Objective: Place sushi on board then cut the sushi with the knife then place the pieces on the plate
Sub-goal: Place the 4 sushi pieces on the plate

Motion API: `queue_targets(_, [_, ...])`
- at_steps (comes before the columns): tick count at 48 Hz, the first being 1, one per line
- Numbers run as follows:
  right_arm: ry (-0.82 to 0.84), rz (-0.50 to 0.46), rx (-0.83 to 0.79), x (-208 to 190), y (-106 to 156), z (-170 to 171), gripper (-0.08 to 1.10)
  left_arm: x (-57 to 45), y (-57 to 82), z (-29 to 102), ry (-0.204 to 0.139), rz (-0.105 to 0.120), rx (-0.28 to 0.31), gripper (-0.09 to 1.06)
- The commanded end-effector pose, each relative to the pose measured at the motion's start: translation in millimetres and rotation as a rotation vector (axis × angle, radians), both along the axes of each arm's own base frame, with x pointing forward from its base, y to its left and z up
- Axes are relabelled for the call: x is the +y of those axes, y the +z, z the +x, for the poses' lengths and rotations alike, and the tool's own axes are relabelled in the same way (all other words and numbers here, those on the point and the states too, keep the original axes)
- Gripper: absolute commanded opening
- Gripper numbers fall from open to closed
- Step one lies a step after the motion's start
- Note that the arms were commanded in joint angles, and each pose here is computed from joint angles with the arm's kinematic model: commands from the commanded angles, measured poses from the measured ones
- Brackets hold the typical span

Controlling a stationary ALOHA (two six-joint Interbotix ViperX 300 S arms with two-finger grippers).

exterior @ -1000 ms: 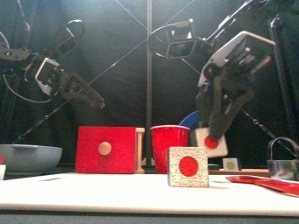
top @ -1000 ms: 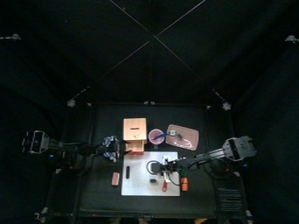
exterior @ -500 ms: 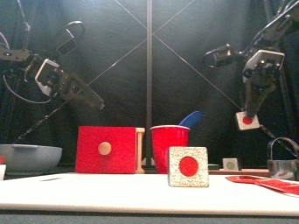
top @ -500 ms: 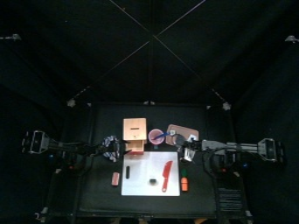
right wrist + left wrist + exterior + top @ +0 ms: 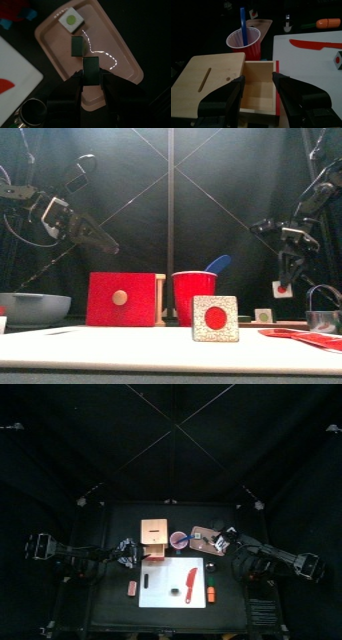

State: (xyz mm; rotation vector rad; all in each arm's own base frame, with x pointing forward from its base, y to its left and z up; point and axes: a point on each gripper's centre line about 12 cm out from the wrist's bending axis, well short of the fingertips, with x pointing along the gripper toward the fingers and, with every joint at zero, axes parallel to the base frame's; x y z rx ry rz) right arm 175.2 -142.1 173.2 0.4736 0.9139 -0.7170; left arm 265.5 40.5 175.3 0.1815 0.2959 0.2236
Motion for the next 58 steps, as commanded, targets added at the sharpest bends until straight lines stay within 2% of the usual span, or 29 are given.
queue_targets(1, [-0.039, 0.013, -0.016, -6.7, -5.7, -0.5, 0.61, 1.1, 3.8, 1.8, 0.004, 0.002, -0.015, 0.85])
queue_targets(22, [-0.055, 0.022, -0.032, -6.4, -27.9, -1.8, 0.64, 2.2, 2.2, -0.1, 0.009, 0.002, -0.01, 0.85])
queue_targets(28, [-0.053, 0.022, -0.028, -6.8, -30.8, -1.4, 0.7, 2.1, 1.3, -0.8, 0.009, 0.002, -0.007, 0.85])
queue_targets(37, [-0.044, 0.007, -0.03, -10.0, -34.9, 1.6, 0.87, 2.1, -1.2, -2.8, 0.011, -0.003, -0.001, 0.85])
queue_targets(44, [-0.046, 0.009, -0.031, -12.0, -34.2, 4.1, 0.91, 0.8, -2.5, -3.3, 0.006, -0.003, 0.004, 0.85])
queue_targets(50, [-0.037, -0.004, -0.042, -12.6, -23.3, 6.7, 0.91, 0.4, -3.0, -3.6, 0.004, -0.003, 0.006, 0.85])
queue_targets(58, [0.053, -0.066, -0.123, 1.8, 19.3, 22.2, 0.91, 0.4, -1.6, -2.9, 0.004, -0.003, 0.001, 0.85])
